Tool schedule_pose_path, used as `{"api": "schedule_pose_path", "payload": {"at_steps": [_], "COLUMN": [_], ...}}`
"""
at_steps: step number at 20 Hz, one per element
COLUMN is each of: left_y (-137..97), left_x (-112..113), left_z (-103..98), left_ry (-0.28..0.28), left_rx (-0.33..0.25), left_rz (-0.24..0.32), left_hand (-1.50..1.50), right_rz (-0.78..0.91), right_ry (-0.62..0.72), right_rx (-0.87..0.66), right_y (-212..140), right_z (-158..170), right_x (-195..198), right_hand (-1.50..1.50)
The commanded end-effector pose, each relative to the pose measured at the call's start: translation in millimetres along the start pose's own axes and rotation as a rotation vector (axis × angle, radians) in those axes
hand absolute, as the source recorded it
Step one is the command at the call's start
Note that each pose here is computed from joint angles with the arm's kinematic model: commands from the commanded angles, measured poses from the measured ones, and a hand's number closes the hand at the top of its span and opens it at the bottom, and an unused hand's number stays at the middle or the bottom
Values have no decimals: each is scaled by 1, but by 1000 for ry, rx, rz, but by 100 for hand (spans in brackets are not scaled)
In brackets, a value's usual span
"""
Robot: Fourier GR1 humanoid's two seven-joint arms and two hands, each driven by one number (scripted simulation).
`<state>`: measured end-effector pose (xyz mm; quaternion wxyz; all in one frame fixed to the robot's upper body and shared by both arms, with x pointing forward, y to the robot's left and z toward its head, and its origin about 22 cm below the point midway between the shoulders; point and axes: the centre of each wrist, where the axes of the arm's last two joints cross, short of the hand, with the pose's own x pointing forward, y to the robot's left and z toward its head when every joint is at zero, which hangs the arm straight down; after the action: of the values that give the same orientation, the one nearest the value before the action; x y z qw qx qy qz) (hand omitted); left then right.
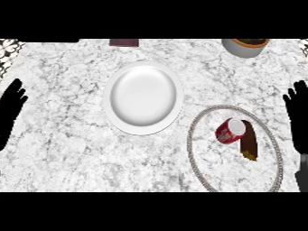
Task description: Pick the can from the placemat and place it in the plate
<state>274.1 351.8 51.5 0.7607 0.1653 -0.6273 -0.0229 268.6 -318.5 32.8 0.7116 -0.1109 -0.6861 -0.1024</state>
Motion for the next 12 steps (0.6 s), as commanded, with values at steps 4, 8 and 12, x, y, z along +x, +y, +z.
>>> {"api": "schedule_pose_path", "payload": {"at_steps": [4,8,12], "left_y": [-48,-58,-88], "left_x": [20,37,41], "left_z": [-4,-5,-9], "left_ry": [-174,-223,-235], "left_rx": [-99,-162,-183], "left_rz": [-21,-28,-9], "left_hand": [0,0,0], "right_rz": [-110,651,340], "right_ry": [-113,-215,-43], "right_rx": [-73,45,-163], "right_y": [107,38,153], "right_z": [-20,-27,5], "right_x": [63,26,-17], "right_hand": [-150,150,-150]}}
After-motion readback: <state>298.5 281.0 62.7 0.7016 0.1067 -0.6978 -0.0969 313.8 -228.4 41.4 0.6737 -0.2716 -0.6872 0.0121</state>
